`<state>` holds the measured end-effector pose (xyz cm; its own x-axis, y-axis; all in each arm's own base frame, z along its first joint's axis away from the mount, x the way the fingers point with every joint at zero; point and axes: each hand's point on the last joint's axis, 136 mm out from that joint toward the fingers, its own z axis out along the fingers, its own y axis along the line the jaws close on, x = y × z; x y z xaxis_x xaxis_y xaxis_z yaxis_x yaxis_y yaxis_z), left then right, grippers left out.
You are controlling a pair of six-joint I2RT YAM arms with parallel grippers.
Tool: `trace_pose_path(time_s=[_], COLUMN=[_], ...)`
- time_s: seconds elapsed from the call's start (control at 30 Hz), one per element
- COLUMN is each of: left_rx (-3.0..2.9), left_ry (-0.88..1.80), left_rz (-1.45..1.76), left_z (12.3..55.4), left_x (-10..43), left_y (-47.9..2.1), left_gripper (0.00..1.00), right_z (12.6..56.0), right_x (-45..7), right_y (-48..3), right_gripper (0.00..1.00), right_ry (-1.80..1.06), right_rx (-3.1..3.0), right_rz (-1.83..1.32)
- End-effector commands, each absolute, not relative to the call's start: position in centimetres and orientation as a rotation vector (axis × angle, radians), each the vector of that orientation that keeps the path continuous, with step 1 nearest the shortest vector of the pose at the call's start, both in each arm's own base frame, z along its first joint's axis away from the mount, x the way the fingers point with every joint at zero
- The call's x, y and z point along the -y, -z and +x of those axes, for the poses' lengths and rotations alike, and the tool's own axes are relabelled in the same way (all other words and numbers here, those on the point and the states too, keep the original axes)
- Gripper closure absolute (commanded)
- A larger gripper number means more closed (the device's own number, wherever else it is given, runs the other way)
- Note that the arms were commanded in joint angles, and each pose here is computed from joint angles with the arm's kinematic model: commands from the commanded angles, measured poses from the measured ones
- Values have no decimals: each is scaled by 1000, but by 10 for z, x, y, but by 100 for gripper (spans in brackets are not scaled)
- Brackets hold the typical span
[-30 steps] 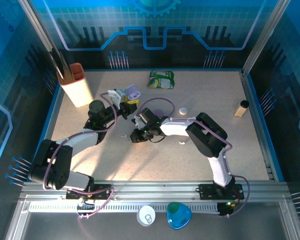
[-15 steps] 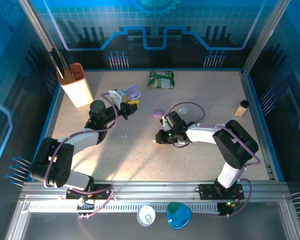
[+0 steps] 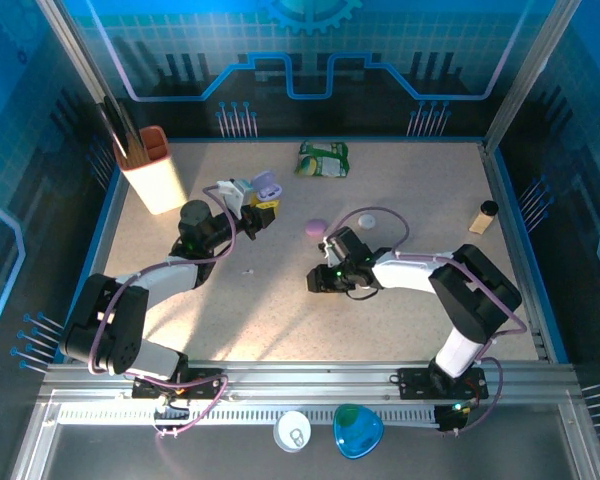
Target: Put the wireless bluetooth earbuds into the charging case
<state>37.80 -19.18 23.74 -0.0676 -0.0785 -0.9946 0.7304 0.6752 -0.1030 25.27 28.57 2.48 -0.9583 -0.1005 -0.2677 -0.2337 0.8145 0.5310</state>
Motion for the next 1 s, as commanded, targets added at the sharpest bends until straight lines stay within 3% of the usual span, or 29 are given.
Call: trace_pose_path(time_s=[0.0,0.27,0.6,0.97], left_rx=[-1462,-1459,-1484,-1511], left_ry=[733,725,756,770], left_rz=[583,579,529,529], left_z=[379,379,386,383], left_x=[193,192,187,187], left_y=[-247,-247,-232,-223], left_gripper=[72,72,72,72], right_z=[238,239,269,292], right_x=[-303,-330,-305,-321], right_y=[-35,-57,-56,-36], right_gripper=[56,52,52,53], right_ry=[-912,-976,-808,-991], right_rx=[-2800,-2719,-2678,-2730], right_rz=[-321,-420,-411,-516])
